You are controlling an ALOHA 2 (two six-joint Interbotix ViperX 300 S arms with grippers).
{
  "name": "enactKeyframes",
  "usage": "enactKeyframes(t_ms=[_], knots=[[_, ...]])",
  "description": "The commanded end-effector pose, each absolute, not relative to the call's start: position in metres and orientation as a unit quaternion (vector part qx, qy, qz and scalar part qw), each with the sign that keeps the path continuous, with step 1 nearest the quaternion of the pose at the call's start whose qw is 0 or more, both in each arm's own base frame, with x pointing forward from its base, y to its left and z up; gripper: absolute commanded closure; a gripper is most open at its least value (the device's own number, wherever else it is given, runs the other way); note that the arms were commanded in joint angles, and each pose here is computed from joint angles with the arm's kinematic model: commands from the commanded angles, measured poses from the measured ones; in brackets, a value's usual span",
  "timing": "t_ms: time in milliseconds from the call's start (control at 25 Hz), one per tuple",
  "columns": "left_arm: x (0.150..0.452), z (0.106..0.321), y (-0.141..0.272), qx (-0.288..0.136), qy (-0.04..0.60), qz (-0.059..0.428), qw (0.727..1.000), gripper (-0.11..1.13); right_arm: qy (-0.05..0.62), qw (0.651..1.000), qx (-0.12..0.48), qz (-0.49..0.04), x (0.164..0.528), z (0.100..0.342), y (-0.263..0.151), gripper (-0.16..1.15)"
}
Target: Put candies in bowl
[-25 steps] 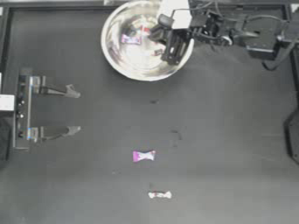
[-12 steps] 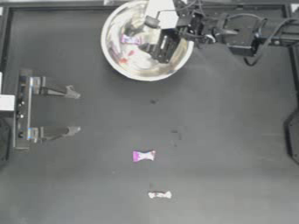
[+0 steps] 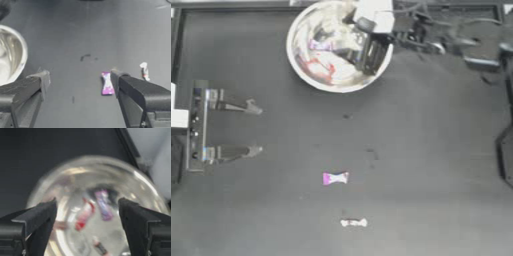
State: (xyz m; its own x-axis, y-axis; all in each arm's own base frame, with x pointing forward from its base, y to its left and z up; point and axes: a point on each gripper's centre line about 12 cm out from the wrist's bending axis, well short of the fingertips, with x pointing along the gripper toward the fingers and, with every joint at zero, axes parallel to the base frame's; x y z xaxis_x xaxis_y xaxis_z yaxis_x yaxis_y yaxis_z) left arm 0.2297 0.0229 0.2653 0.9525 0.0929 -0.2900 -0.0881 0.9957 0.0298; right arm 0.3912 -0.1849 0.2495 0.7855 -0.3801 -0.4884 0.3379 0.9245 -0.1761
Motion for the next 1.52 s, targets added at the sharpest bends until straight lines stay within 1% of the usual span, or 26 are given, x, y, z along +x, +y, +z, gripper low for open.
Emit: enactKeyframes(t_ms=[40,320,560,720,880,1040,1200,1520], knots=[[0.233,0.273,0.024,0.009,0.138,0.047,0.989,0.00,0.199,0.962,-0.048,-0.180,0.375,0.291,-0.158,-0.01],[0.233,0.273,0.023,0.009,0.138,0.046,0.989,0.00,0.161,0.977,-0.028,-0.140,0.336,0.305,-0.104,-0.01],[0.232,0.272,0.023,0.009,0.144,0.046,0.988,0.00,0.095,0.991,-0.023,-0.087,0.301,0.312,-0.055,-0.01],[0.232,0.272,0.023,0.009,0.143,0.046,0.989,0.00,0.060,0.995,-0.005,-0.077,0.275,0.304,-0.042,-0.01],[0.232,0.274,0.023,0.008,0.139,0.046,0.989,0.01,0.054,0.997,-0.002,-0.058,0.258,0.294,-0.029,-0.01],[0.237,0.283,0.023,0.005,0.141,0.044,0.989,0.01,0.055,0.998,0.001,-0.045,0.245,0.288,-0.021,-0.01],[0.253,0.288,0.025,-0.018,0.191,0.039,0.981,0.01,0.056,0.997,0.008,-0.043,0.233,0.287,-0.019,-0.01],[0.313,0.273,0.026,-0.027,0.304,0.017,0.952,0.01,0.060,0.997,0.016,-0.042,0.216,0.285,-0.017,-0.01]])
